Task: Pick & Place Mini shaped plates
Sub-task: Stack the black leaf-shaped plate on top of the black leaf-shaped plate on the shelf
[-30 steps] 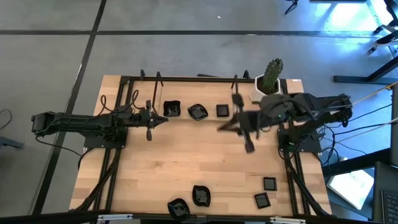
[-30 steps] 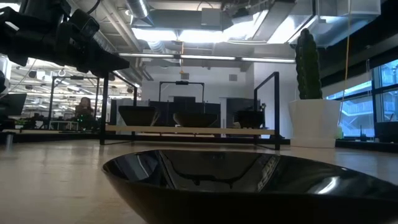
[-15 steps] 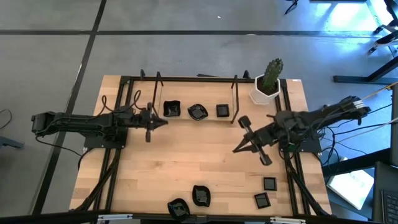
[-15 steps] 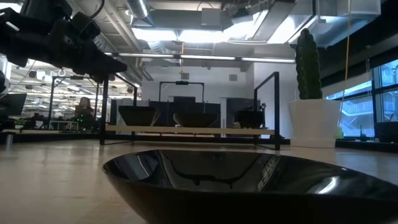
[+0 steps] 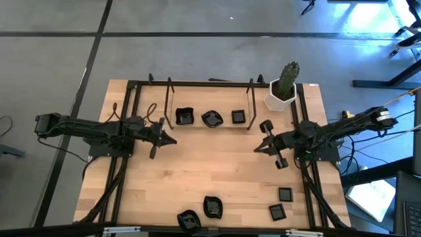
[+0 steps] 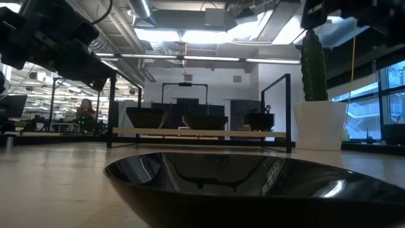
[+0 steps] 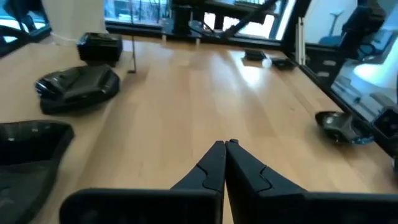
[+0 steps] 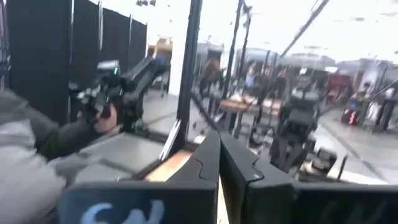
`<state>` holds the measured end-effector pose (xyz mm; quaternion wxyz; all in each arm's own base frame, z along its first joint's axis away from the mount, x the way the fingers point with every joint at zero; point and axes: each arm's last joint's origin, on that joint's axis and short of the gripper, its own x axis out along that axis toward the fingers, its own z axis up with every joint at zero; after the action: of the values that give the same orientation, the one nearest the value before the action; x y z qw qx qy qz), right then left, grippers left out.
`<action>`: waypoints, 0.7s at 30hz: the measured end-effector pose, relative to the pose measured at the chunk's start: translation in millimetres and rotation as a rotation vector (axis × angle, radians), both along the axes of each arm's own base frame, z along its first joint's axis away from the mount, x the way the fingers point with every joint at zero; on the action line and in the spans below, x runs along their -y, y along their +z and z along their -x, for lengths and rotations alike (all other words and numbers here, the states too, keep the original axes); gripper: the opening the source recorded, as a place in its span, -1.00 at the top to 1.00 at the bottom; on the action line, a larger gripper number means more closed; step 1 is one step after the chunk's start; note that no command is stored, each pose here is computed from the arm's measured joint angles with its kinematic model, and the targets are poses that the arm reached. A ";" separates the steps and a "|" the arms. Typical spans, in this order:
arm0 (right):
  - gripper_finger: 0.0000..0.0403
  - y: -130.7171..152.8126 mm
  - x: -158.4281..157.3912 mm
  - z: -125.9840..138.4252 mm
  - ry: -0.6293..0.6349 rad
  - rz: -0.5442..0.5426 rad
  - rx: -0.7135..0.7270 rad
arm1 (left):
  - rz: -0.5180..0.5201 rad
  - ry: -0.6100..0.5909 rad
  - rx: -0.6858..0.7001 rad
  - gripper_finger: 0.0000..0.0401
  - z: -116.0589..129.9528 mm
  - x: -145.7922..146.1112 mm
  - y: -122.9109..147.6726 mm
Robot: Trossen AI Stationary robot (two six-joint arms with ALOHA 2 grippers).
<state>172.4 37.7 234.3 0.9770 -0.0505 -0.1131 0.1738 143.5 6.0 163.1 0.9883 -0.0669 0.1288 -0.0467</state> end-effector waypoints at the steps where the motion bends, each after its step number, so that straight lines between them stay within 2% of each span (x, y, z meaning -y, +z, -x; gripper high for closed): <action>1: 0.98 -1.2 0.1 -0.3 0.001 0.003 -0.011 | -0.004 -0.002 -0.007 0.98 -0.6 2.2 -0.8; 4: 0.98 -6.5 -0.1 -1.4 0.001 0.010 -0.052 | -0.035 0.010 -0.013 0.98 -1.3 7.5 -1.8; 9: 0.98 -1.8 -0.3 -1.2 0.009 0.009 -0.029 | -0.081 0.023 -0.007 0.99 -1.5 12.1 -1.5; 13: 0.98 14.8 -2.6 1.6 0.114 -0.016 -0.003 | -0.101 0.016 0.018 0.97 -2.0 14.1 0.6; 16: 0.98 21.4 -3.0 6.9 0.163 -0.019 -0.072 | -0.119 0.005 0.034 0.95 -2.2 15.3 1.9; 21: 0.98 30.3 2.1 25.6 0.105 -0.011 -0.123 | -0.121 -0.007 0.051 0.96 -2.1 17.3 3.6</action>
<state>146.8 35.5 264.5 0.9719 -0.0284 -0.0561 0.2268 145.6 -11.3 166.6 0.9934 -0.0052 0.1062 -0.0441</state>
